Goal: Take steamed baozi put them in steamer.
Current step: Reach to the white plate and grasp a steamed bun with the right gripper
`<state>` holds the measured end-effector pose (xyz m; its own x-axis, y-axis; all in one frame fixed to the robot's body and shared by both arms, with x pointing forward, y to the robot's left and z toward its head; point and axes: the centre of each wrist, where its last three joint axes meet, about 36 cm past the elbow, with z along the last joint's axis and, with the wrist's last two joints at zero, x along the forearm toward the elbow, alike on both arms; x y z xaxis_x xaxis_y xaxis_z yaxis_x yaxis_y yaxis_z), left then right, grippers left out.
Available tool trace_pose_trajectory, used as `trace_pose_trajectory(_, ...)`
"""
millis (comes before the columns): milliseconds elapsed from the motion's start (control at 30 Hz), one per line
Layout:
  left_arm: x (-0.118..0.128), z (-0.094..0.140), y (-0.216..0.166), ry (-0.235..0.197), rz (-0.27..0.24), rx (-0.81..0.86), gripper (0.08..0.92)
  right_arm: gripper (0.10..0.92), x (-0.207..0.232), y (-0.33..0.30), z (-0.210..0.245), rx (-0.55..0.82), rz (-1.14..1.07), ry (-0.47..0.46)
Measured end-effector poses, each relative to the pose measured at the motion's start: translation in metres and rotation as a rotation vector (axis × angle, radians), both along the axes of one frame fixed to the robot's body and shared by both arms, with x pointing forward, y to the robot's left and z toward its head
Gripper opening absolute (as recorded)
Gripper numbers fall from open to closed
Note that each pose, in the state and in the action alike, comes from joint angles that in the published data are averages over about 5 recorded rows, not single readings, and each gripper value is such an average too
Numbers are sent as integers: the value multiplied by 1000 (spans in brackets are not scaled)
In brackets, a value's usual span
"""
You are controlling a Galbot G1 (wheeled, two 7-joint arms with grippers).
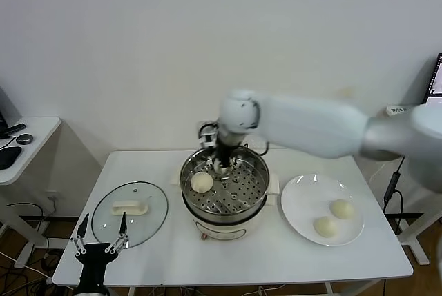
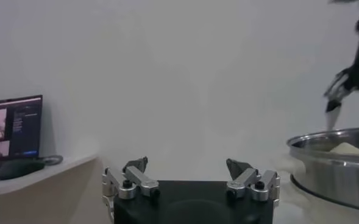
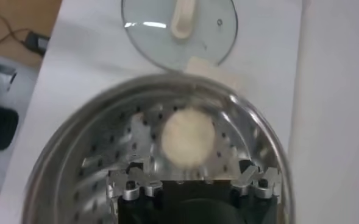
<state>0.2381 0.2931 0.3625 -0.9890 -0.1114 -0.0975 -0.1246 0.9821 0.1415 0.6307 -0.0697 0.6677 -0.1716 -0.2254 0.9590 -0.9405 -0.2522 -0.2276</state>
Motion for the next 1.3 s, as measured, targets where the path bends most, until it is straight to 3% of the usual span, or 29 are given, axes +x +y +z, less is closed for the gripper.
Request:
trace_pose_trajectory(300, 2, -3, -4, 4, -16, -1, 823, 823, -18, -124, 11, -68, 20, 10)
trace_pose_trajectory(633, 3, -7, -5, 16, -24, 7, 823, 823, -46, -244, -42, -116, -59, 20)
trace_pose_trajectory(1300, -8, -15, 4, 56, 0, 31, 823, 823, -81, -326, -165, -166, -186, 95)
